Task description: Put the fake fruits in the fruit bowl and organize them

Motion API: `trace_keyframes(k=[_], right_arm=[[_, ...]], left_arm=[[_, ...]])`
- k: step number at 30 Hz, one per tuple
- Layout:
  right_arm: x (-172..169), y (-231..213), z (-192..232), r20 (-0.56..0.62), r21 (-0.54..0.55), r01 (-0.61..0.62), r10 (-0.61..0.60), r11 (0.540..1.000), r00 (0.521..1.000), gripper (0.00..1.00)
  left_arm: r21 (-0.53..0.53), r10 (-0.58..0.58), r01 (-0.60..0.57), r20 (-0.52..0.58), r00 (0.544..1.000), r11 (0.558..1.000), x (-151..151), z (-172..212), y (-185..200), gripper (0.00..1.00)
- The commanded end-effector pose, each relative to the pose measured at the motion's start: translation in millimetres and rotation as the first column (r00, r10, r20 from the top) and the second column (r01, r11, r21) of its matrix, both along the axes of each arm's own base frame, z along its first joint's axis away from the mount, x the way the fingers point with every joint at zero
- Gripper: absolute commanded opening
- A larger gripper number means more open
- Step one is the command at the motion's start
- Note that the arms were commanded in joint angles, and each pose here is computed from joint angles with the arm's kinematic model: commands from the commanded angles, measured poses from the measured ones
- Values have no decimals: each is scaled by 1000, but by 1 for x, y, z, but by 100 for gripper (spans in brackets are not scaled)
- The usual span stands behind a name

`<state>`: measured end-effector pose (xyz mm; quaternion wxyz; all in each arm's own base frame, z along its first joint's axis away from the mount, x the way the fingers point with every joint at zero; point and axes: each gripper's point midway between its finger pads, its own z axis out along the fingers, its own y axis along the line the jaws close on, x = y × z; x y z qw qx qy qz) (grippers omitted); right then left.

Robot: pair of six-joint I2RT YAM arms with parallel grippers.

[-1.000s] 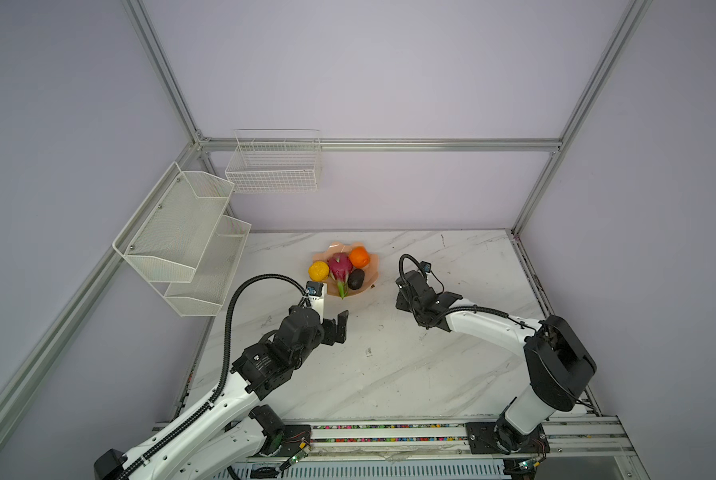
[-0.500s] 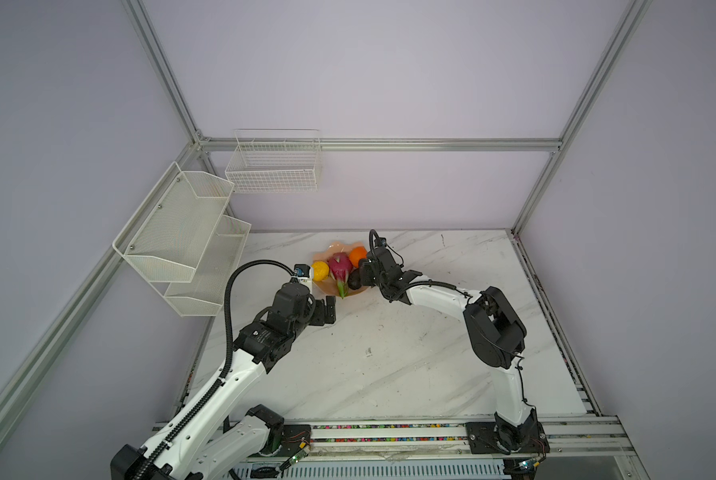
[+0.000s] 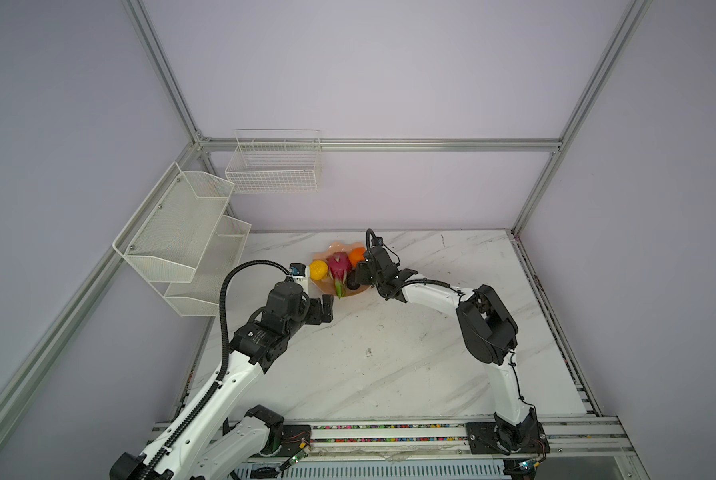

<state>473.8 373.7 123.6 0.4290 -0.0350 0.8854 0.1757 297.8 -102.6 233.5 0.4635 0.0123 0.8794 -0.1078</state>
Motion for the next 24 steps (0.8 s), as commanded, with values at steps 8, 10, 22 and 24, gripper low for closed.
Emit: trace_keyframes(k=[8,10,22,24], right_arm=[[-2,-37,81,140,-18,64,-61,998,988,85],[-8,-64,87,154,-31,108,-102,994,983,87],[-40,-305,101,288,85,323,-333,943,898,97],[-47,-332,92,342,34,435,-419,900,841,97]], left_arm=[[24,43,-45,82,996,999,13,29,9,100],[88,146,-154,86,985,984,17,19,30,100],[188,536,-607,320,781,772,31,-60,147,100],[160,538,-597,301,788,786,39,-76,157,100]])
